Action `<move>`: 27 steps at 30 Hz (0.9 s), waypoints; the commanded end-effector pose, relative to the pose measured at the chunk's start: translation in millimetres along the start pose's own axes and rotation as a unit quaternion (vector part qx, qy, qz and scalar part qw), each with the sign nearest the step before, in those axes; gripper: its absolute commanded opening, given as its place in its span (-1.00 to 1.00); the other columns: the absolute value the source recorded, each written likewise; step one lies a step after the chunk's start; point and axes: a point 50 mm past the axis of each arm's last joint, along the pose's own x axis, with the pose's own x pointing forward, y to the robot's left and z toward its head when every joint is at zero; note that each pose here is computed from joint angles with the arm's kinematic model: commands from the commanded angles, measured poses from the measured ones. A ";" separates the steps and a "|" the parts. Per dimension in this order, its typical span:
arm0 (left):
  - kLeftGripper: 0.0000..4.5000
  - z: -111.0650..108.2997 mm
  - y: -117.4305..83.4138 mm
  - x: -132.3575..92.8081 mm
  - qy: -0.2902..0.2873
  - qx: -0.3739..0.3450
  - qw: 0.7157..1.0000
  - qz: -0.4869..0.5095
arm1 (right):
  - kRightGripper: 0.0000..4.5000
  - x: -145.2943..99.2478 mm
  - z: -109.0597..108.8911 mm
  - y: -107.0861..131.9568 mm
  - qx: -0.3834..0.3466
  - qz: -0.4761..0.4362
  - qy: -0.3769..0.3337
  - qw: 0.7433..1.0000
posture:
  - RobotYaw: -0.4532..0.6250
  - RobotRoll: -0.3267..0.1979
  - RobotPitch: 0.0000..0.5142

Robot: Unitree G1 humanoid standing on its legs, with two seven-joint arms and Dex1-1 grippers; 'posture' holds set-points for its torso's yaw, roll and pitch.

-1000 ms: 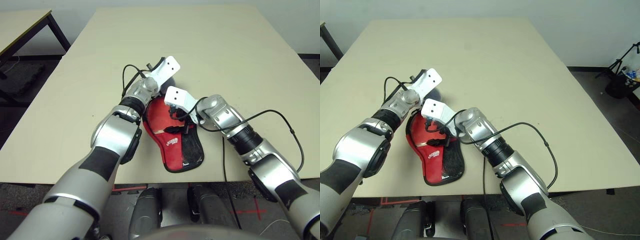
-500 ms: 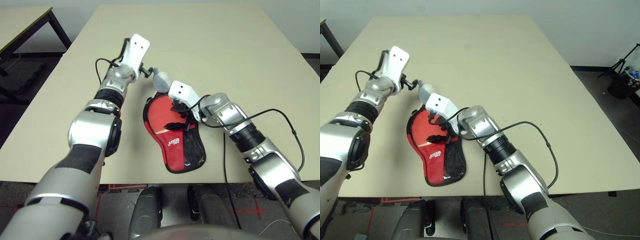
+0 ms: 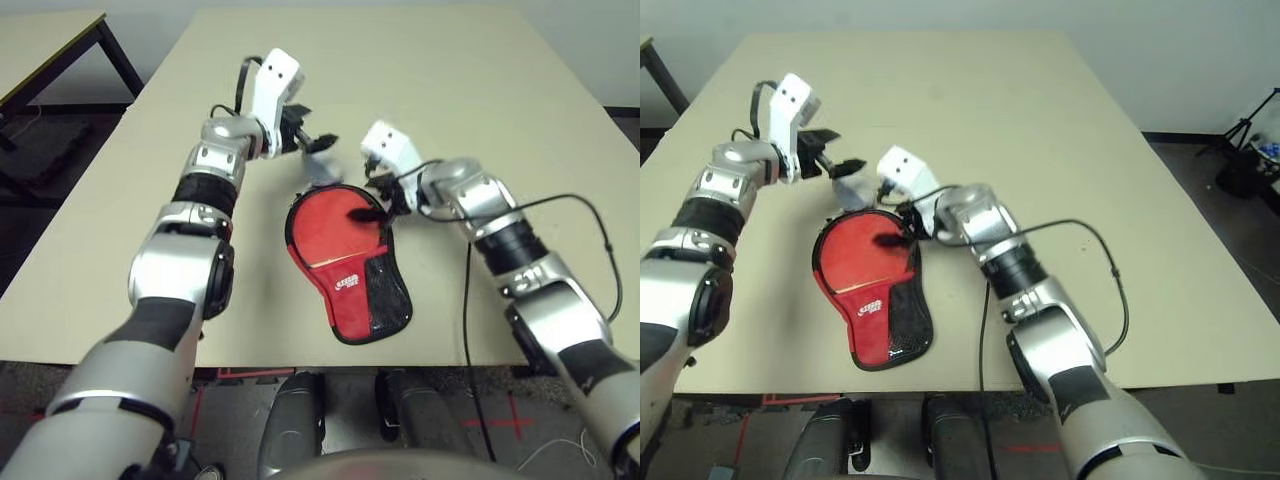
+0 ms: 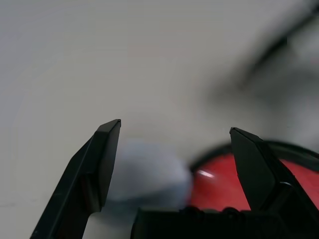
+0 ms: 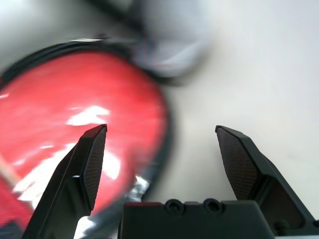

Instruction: Store the ping-pong paddle in its case and zip it.

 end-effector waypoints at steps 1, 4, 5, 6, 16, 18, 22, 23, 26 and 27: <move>0.98 -5.7 -16.8 -4.4 0.014 0.002 0.998 -0.064 | 1.00 -7.5 3.9 -27.2 0.031 -0.086 0.004 0.996 | -0.27 0.25 -0.61; 0.98 -9.5 -29.8 -9.6 0.019 0.007 0.995 -0.095 | 1.00 -6.5 12.1 -36.8 0.045 -0.124 -0.002 0.991 | -0.26 0.25 -0.61; 0.98 -10.2 -33.7 -11.3 0.020 0.009 0.994 -0.104 | 1.00 -5.4 14.1 -38.2 0.051 -0.132 -0.005 0.990 | -0.26 0.25 -0.60; 0.98 -11.0 -37.1 -12.9 0.022 0.010 0.994 -0.110 | 1.00 -4.1 15.3 -39.1 0.058 -0.138 -0.006 0.989 | -0.25 0.25 -0.61; 0.98 -22.3 -61.8 -40.6 0.073 0.007 0.985 -0.156 | 1.00 15.6 37.1 -21.0 0.087 -0.105 -0.028 0.990 | -0.19 0.25 -0.61; 0.98 -28.1 -66.2 -41.7 0.082 0.003 0.984 -0.157 | 1.00 17.2 39.6 -18.4 0.087 -0.096 -0.031 0.991 | -0.18 0.25 -0.60; 0.98 -47.2 -73.6 -35.7 0.093 -0.026 0.984 -0.151 | 1.00 20.4 46.4 -12.0 0.083 -0.079 -0.038 0.993 | -0.16 0.25 -0.62; 0.98 -57.1 -76.7 -32.8 0.105 -0.031 0.983 -0.150 | 1.00 21.5 48.9 -9.4 0.082 -0.071 -0.040 0.993 | -0.16 0.25 -0.62; 0.98 -81.4 -85.6 -24.9 0.128 -0.046 0.979 -0.149 | 1.00 24.5 54.2 -2.7 0.076 -0.052 -0.043 0.995 | -0.16 0.25 -0.62; 0.98 -85.1 -86.4 -21.6 0.125 -0.054 0.980 -0.144 | 1.00 25.8 54.9 -1.1 0.074 -0.049 -0.042 0.995 | -0.15 0.25 -0.63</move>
